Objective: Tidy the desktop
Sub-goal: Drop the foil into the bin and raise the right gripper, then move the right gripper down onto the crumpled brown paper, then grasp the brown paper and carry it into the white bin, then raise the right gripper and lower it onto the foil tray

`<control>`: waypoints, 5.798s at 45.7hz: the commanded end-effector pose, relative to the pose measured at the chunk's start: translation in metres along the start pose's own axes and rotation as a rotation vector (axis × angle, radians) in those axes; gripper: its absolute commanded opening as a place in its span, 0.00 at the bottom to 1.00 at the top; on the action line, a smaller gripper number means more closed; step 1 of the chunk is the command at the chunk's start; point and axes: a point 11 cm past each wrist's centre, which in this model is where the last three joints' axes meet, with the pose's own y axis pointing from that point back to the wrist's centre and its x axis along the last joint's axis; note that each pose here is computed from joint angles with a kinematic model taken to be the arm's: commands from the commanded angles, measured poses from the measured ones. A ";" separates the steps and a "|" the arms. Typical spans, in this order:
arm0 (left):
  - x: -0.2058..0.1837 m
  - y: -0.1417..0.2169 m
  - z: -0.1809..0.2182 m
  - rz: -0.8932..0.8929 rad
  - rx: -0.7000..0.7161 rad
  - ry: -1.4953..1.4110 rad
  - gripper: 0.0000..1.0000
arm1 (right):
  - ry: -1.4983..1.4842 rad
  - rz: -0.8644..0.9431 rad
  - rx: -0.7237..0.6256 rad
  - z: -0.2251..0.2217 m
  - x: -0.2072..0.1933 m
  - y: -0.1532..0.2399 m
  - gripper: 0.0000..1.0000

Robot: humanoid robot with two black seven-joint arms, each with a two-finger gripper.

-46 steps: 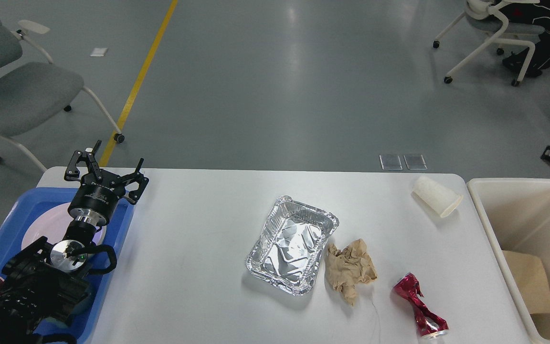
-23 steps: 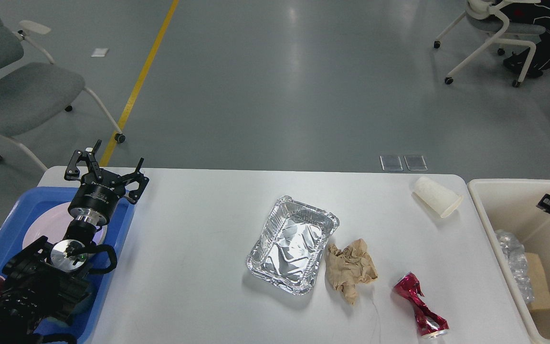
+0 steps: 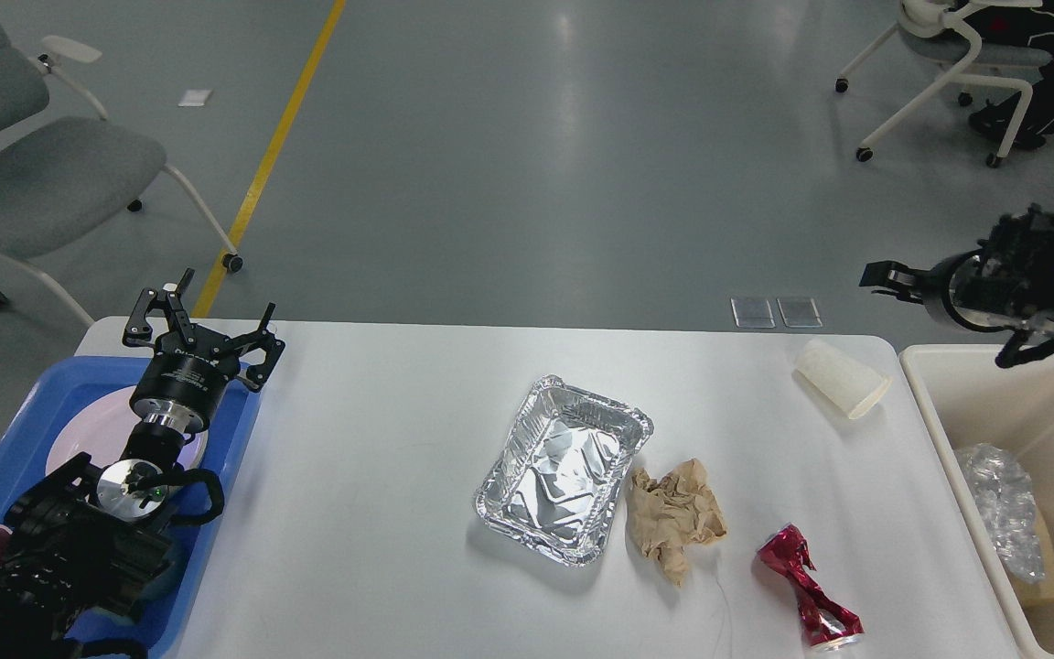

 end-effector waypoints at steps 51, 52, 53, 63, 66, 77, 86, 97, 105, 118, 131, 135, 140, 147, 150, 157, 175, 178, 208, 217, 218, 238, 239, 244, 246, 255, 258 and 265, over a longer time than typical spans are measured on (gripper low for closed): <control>0.000 0.000 0.000 0.001 0.000 0.000 0.96 | 0.158 -0.742 0.357 -0.170 -0.111 0.083 1.00; 0.000 0.000 0.000 -0.001 0.000 0.000 0.96 | 0.157 -0.745 0.351 -0.169 -0.117 0.078 1.00; 0.000 0.000 0.000 -0.001 0.000 0.000 0.96 | 0.158 -0.749 0.347 -0.169 -0.124 0.073 1.00; 0.000 0.000 0.000 -0.001 0.000 0.000 0.96 | 0.124 -0.785 0.304 -0.152 -0.169 0.040 1.00; 0.000 0.000 0.000 -0.001 0.000 0.000 0.96 | 0.112 -0.781 0.296 -0.147 -0.175 0.033 1.00; 0.000 0.000 0.000 -0.001 0.000 0.000 0.96 | 0.087 -0.794 0.273 -0.135 -0.193 0.018 1.00; 0.000 0.000 0.000 -0.001 0.001 -0.001 0.96 | 0.078 -0.801 0.266 -0.131 -0.200 0.015 1.00; 0.000 0.000 0.000 -0.001 0.001 -0.001 0.96 | 0.061 -0.788 0.272 -0.133 -0.207 0.010 1.00; 0.000 0.000 0.000 -0.001 0.000 0.000 0.96 | 0.040 -0.790 0.283 -0.135 -0.215 0.009 1.00; 0.000 0.000 0.000 0.001 0.000 0.000 0.96 | 0.045 -0.776 0.262 -0.132 -0.229 0.007 0.14; 0.000 0.000 0.000 -0.001 0.001 -0.001 0.96 | 0.054 -0.762 0.222 -0.124 -0.217 0.007 0.00; 0.000 0.000 0.000 -0.002 0.001 0.000 0.96 | 0.030 -0.725 0.218 -0.117 -0.193 0.006 0.00; 0.000 0.000 -0.001 0.001 0.002 -0.001 0.96 | 0.001 -0.668 0.219 -0.110 -0.155 0.009 0.00; 0.000 0.000 0.000 -0.002 0.000 0.001 0.96 | -0.041 -0.621 0.248 -0.103 -0.096 0.028 0.00; 0.001 0.001 0.000 0.002 0.000 0.000 0.96 | -0.059 -0.608 0.270 -0.102 -0.074 0.040 0.00; 0.000 0.000 0.000 -0.001 0.000 0.000 0.96 | -0.099 -0.533 0.330 -0.099 -0.013 0.077 0.00; 0.000 0.000 0.000 -0.001 0.000 0.000 0.96 | -0.151 -0.339 0.464 -0.086 0.101 0.165 0.00; 0.000 0.000 0.000 -0.001 0.000 0.000 0.96 | -0.164 -0.319 0.446 -0.078 0.103 0.160 0.00; 0.000 0.000 0.000 -0.001 0.001 -0.001 0.96 | -0.427 -0.083 -0.205 0.167 -0.073 -0.026 0.00; 0.000 0.000 0.000 0.001 0.000 0.000 0.96 | -0.440 -0.052 -0.286 0.204 -0.109 -0.040 0.79; 0.000 0.000 0.000 -0.001 0.000 0.000 0.96 | -0.442 -0.031 -0.290 0.207 -0.107 -0.040 0.98; 0.000 0.000 0.000 0.001 0.000 0.000 0.96 | -0.439 -0.043 -0.279 0.196 -0.126 -0.052 1.00; 0.000 0.000 0.000 -0.001 0.000 0.000 0.96 | -0.439 -0.040 -0.267 0.190 -0.123 -0.053 1.00; 0.000 0.000 0.000 -0.001 0.001 -0.001 0.96 | -0.425 -0.011 -0.179 0.146 -0.089 -0.056 1.00; 0.000 0.000 0.000 -0.001 0.001 0.001 0.96 | -0.409 0.007 -0.146 0.129 -0.072 -0.054 1.00; 0.000 0.000 0.000 -0.002 0.000 0.001 0.96 | -0.167 0.070 -0.044 0.038 0.004 -0.025 1.00; 0.000 0.000 0.000 -0.001 0.000 0.000 0.96 | -0.086 0.078 -0.013 0.006 0.022 -0.009 1.00; 0.000 0.000 0.000 -0.001 0.001 -0.001 0.96 | 0.006 0.009 0.077 -0.056 0.044 0.034 1.00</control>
